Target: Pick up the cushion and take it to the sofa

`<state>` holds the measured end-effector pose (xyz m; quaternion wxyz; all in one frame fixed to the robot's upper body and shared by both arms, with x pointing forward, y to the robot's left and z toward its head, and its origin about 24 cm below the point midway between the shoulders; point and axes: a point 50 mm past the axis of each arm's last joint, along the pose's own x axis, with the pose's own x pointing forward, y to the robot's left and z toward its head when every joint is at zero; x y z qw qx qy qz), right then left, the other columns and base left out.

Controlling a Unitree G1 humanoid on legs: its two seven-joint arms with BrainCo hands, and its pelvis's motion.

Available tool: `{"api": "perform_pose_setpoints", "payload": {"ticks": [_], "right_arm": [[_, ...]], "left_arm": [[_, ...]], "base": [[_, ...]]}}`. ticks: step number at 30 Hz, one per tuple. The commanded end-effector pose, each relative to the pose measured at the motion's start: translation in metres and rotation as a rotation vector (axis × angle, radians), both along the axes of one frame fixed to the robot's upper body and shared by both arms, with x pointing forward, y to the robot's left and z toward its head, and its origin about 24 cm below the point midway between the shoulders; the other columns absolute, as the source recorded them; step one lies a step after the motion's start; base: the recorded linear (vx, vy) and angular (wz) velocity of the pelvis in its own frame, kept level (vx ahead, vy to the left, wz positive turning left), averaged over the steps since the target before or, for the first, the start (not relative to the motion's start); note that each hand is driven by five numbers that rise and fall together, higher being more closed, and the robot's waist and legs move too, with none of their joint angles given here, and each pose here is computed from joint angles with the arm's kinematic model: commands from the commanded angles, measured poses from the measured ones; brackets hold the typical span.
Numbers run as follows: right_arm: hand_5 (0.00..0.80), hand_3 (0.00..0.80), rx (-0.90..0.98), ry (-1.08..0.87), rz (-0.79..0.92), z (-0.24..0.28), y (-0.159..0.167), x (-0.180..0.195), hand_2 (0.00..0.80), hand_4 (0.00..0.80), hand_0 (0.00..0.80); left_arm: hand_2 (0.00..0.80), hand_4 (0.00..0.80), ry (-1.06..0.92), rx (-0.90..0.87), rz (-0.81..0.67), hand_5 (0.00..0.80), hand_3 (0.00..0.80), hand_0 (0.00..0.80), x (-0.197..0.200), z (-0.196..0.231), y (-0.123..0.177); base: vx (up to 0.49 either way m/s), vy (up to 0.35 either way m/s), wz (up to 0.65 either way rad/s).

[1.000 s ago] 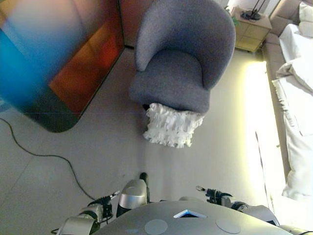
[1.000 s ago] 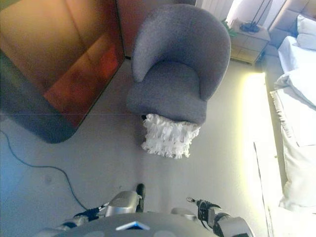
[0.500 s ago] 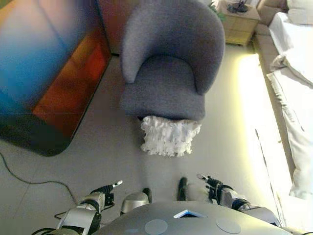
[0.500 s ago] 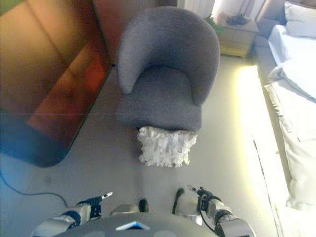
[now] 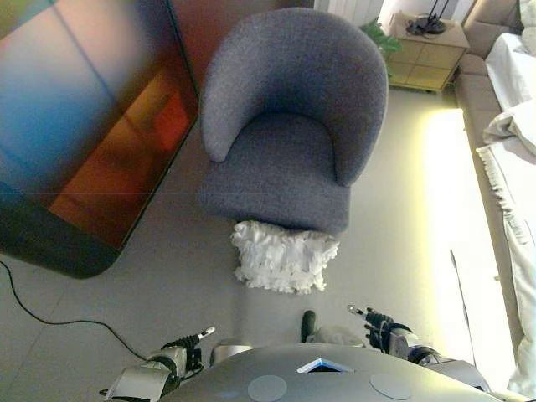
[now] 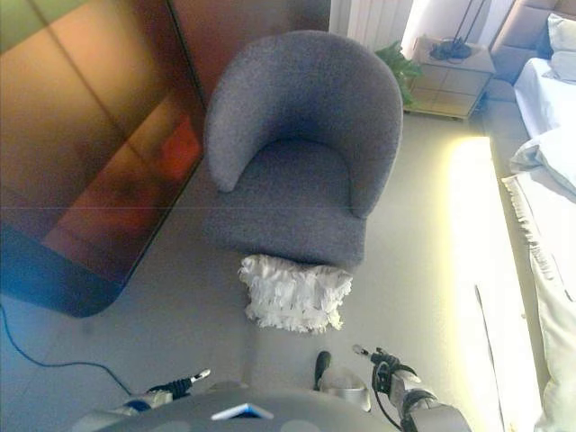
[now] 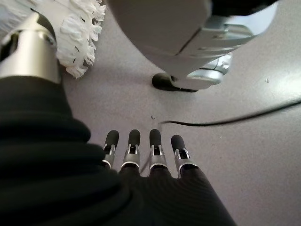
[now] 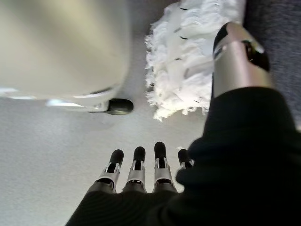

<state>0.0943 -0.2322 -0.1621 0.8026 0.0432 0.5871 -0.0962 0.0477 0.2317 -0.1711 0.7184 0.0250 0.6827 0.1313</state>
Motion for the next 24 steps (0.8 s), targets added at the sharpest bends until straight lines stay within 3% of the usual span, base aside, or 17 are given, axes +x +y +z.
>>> {"api": "perform_pose_setpoints", "payload": {"ticks": [1, 8, 14, 20, 24], "right_arm": [[0.0, 0.0, -0.013, 0.029, 0.086, 0.0, -0.003, -0.001, 0.0, 0.0, 0.0], [0.0, 0.0, -0.022, 0.031, 0.058, 0.002, -0.008, 0.004, 0.0, 0.0, 0.0], [0.0, 0.0, -0.042, 0.024, 0.027, 0.002, -0.01, 0.003, 0.0, 0.0, 0.0], [0.0, 0.0, -0.073, 0.015, -0.009, 0.002, -0.009, 0.002, 0.0, 0.0, 0.0], [0.0, 0.0, -0.064, 0.023, 0.015, 0.001, -0.006, 0.001, 0.0, 0.0, 0.0]], "left_arm": [[0.0, 0.0, -0.044, 0.015, -0.053, 0.0, 0.0, 0.0, 0.009, 0.002, 0.004], [0.0, 0.0, -0.088, 0.054, -0.025, 0.0, 0.0, 0.0, 0.025, 0.003, 0.0], [0.0, 0.0, -0.086, 0.018, -0.047, 0.0, 0.0, 0.0, 0.025, 0.002, -0.006], [0.0, 0.0, -0.06, 0.024, -0.064, 0.0, 0.0, 0.0, 0.018, 0.001, -0.007], [0.0, 0.0, -0.12, 0.045, -0.083, 0.0, 0.0, 0.0, 0.037, 0.006, 0.0]], "base": [[0.172, -0.254, -0.08], [0.166, -0.05, 0.07], [0.201, 0.137, 0.25], [0.235, 0.193, -0.29], [0.237, 0.156, -0.02]]}}
